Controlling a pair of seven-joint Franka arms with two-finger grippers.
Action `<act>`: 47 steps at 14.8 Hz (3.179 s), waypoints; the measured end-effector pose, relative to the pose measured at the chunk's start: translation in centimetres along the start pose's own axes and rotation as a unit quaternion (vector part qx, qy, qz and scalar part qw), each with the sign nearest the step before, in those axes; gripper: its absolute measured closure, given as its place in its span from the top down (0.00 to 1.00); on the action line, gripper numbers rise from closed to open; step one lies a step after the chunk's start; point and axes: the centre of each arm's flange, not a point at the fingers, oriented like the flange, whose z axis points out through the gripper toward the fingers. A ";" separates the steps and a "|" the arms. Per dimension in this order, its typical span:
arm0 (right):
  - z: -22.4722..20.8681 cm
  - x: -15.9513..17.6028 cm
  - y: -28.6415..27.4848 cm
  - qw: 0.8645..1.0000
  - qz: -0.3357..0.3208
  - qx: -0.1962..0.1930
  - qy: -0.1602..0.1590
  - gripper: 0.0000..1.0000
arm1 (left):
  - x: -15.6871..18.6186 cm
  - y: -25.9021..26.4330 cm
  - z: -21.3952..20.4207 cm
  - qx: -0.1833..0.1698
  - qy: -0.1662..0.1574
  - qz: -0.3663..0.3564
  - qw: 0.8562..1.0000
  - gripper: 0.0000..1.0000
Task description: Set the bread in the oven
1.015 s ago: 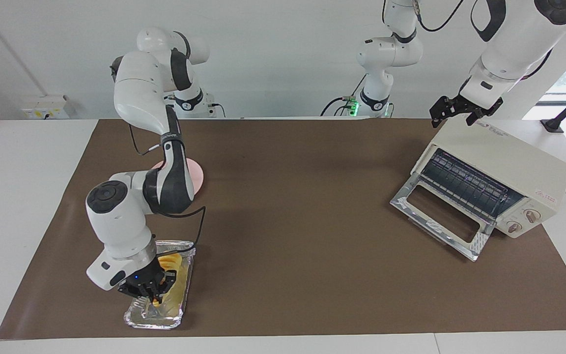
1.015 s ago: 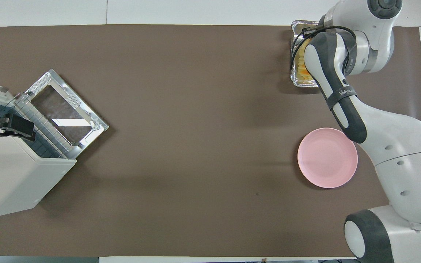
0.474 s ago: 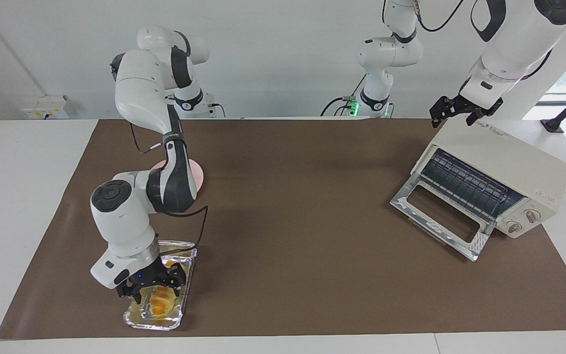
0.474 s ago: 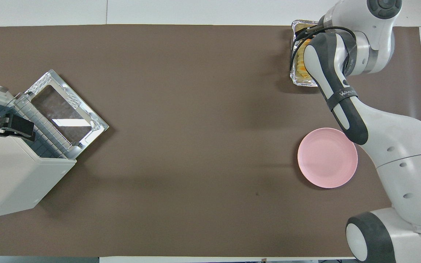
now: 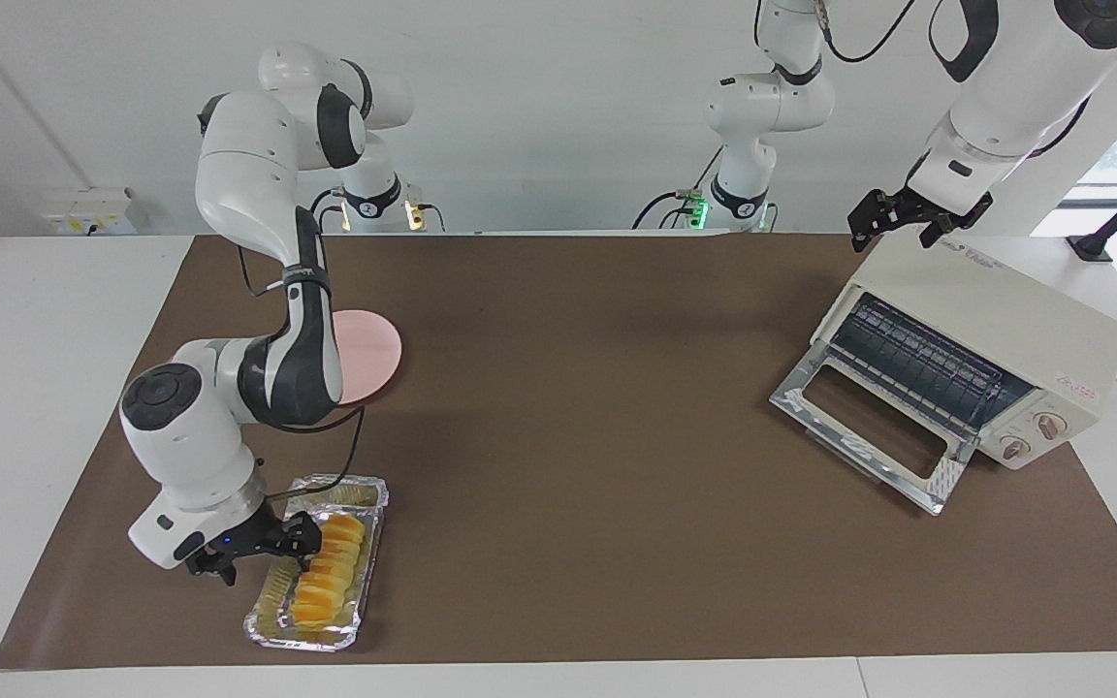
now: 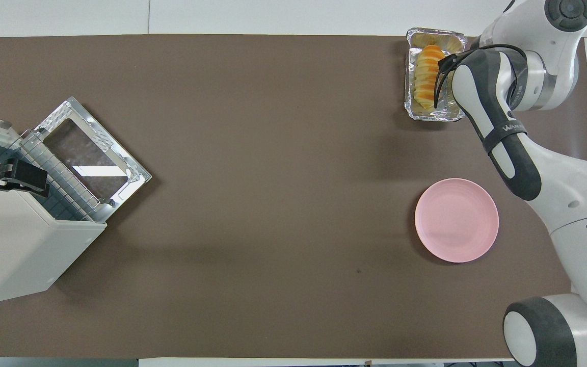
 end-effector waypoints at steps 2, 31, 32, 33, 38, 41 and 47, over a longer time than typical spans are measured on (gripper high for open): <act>0.8 -1.1 0.1 1.000 -0.011 0.002 -0.012 0.96 | 0.0 0.0 0.0 0.000 0.000 0.000 1.000 1.00; -14.7 -2.4 -27.8 0.976 0.158 0.121 -0.090 0.02 | 0.0 0.0 0.0 0.000 0.000 0.000 1.000 1.00; -14.3 -2.9 -29.4 0.976 0.153 0.126 -0.093 0.02 | 0.0 0.0 0.0 0.000 0.000 0.000 1.000 1.00; -13.8 -3.5 -31.0 0.975 0.150 0.135 -0.089 0.02 | 0.0 0.0 0.0 0.000 0.000 0.000 1.000 1.00; -8.2 -8.7 -38.8 0.974 0.164 0.152 -0.042 0.02 | 0.0 0.0 0.0 0.000 0.000 0.000 1.000 1.00; -6.7 -10.5 -40.2 0.976 0.156 0.148 -0.046 0.02 | 0.0 0.0 0.0 0.000 0.000 0.000 1.000 1.00; -6.6 -11.6 -40.2 0.979 0.134 0.147 -0.048 0.26 | 0.0 0.0 0.0 0.000 0.000 0.000 1.000 1.00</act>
